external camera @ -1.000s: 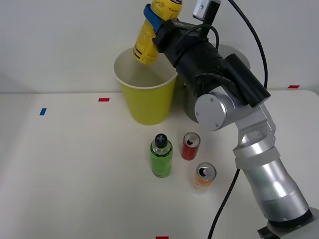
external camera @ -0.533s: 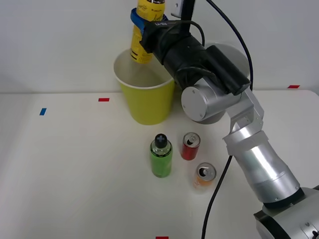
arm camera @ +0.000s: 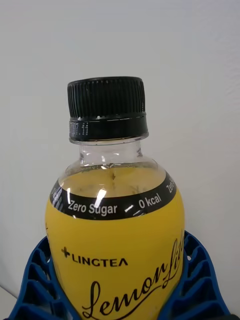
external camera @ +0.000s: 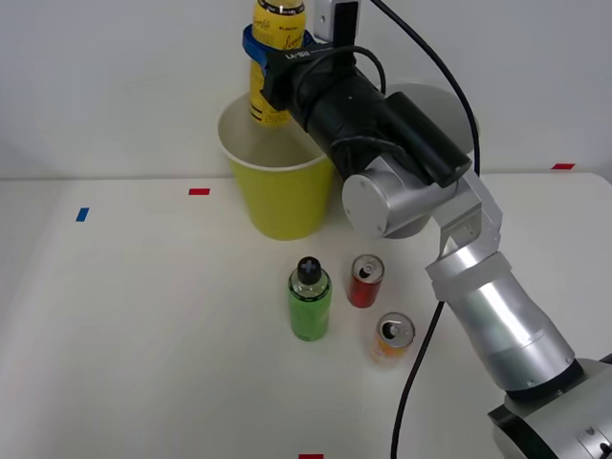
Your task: Put cans in the gray bin, plastic bottles in the light green bin
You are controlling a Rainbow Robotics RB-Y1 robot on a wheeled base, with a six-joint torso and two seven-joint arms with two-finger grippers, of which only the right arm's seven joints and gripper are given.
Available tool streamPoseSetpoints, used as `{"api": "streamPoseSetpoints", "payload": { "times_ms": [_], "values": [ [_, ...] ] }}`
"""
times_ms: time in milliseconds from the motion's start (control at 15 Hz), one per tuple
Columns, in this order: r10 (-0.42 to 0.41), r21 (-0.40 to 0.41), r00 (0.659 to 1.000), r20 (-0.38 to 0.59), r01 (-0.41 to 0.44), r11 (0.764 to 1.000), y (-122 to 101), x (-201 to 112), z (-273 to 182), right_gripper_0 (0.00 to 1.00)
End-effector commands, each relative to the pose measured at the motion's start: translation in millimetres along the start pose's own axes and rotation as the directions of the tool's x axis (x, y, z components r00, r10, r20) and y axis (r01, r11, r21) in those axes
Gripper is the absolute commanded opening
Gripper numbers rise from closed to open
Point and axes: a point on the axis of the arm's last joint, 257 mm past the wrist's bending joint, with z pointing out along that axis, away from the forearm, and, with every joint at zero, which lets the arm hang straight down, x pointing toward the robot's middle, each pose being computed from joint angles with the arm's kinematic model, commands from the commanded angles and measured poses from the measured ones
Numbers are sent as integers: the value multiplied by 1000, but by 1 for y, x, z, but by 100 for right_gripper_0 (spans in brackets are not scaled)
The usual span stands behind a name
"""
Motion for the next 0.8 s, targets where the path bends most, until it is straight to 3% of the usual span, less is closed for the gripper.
{"api": "streamPoseSetpoints", "payload": {
  "times_ms": [67, 800],
  "values": [
    [13, 4, 1000, -10, -13, 1000, -1, 6, 0, 100],
    [42, -2, 999, 3, -42, 999, 4, 3, 2, 100]
  ]
}}
